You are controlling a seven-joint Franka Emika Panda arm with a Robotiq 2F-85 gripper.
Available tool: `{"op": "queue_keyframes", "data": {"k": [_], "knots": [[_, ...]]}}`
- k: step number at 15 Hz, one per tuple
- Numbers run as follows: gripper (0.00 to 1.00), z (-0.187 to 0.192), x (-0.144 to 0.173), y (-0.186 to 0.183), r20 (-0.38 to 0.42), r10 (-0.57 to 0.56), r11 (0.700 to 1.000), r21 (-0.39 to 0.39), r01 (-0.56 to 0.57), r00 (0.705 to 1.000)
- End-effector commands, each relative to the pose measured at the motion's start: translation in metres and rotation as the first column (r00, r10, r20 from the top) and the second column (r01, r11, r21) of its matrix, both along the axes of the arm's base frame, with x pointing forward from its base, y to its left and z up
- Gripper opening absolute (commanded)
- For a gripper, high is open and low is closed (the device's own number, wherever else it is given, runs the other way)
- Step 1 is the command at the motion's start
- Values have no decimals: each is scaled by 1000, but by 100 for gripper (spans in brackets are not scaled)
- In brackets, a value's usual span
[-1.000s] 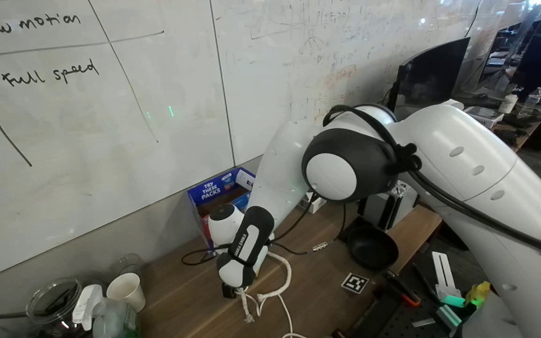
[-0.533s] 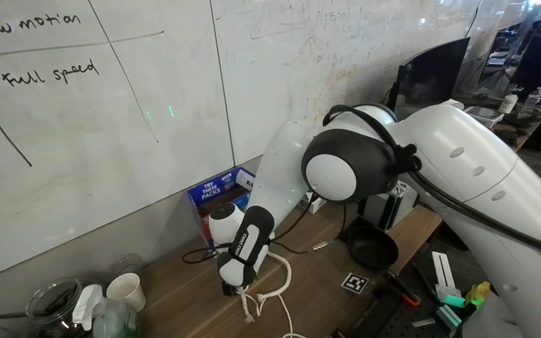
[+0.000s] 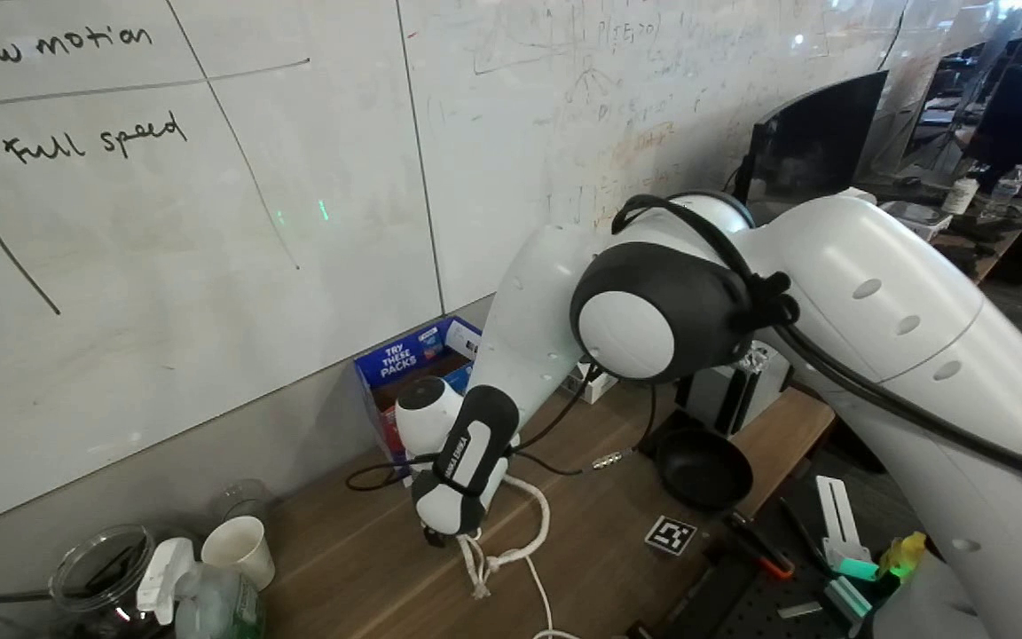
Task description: Put the ropes in the box
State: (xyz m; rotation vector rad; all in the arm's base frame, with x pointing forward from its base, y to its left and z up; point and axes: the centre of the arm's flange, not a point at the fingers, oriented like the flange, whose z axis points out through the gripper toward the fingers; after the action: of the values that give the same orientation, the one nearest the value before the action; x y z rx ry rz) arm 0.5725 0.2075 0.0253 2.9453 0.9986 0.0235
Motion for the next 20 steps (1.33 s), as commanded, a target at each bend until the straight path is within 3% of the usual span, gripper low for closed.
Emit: {"op": "queue_keyframes", "data": {"k": [1,5,11,15,20], "knots": [[12,1,0,-7,-11,-14,999,-47,13,1000],[14,13,7,-14,-14,-64,994,-91,62,998],[14,79,11,-24,108,-153,966,-195,172,982],[14,138,14,-18,203,-210,934,-249,258,956],[14,208,17,-12,334,-289,881,-273,386,897]]}}
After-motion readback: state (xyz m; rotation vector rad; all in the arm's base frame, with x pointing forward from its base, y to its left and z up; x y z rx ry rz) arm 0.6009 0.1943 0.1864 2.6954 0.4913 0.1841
